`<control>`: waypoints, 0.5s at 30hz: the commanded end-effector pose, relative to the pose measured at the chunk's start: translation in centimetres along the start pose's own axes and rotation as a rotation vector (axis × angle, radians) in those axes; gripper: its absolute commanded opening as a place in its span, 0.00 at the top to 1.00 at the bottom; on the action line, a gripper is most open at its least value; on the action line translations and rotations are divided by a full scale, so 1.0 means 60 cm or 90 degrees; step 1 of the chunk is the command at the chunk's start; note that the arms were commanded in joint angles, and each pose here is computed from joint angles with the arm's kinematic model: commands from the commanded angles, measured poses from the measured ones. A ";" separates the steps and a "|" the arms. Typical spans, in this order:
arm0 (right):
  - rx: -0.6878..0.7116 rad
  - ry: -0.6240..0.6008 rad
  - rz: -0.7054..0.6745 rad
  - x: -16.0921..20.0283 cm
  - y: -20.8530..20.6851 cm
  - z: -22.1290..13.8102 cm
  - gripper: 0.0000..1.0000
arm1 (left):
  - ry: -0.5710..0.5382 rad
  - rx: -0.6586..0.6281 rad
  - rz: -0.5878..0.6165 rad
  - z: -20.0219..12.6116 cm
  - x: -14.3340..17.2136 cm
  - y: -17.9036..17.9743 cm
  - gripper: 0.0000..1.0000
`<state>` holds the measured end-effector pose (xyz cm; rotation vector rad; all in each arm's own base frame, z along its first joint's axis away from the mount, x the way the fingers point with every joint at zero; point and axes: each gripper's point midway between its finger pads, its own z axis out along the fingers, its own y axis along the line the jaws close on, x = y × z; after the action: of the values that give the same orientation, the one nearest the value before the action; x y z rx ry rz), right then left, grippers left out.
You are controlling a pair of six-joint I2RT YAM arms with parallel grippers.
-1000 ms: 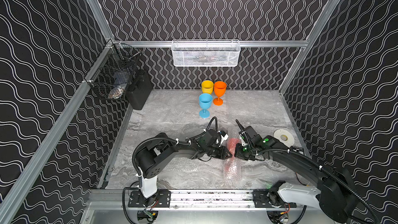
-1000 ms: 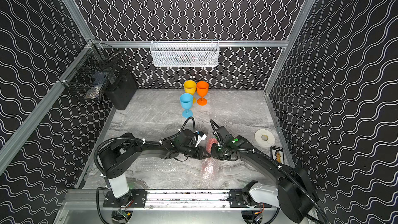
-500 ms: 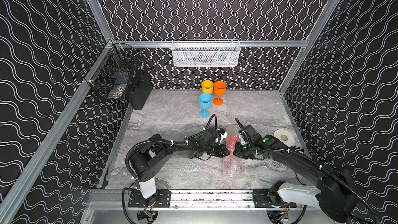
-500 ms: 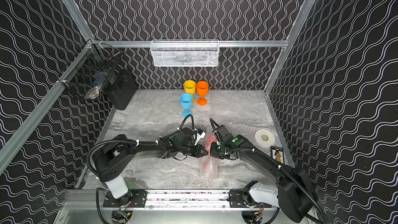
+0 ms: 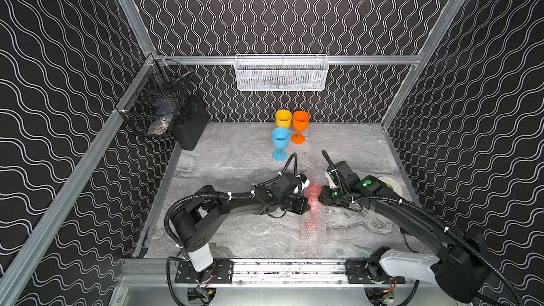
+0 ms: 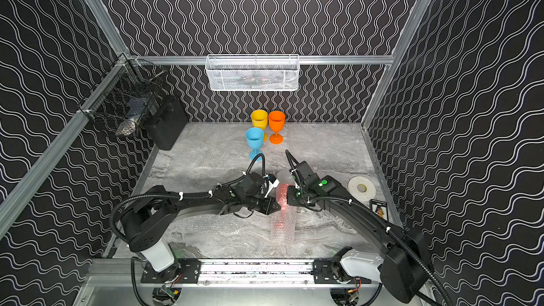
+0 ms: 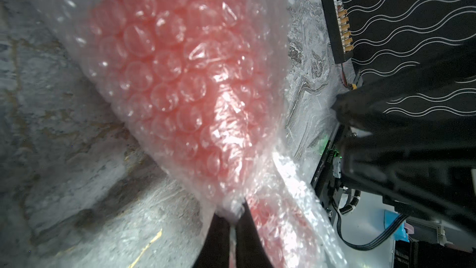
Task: Unpack wine glasses from bubble wrap
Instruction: Move the bubble wrap to the center of the board, then unwrap the bubble wrap at the center of the board.
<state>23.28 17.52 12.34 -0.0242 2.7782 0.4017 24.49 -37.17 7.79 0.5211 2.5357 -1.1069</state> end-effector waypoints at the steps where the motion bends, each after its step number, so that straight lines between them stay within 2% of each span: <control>1: 0.046 0.025 -0.030 0.010 -0.018 0.004 0.69 | -0.011 -0.001 0.015 -0.006 -0.010 -0.006 0.91; 15: 0.045 0.057 -0.081 0.010 0.009 0.033 0.64 | -0.015 0.003 0.015 -0.007 -0.013 -0.009 0.91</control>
<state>23.27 18.36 10.43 -0.1802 2.8558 0.2795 24.70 -37.12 8.07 0.5148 2.5327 -1.0948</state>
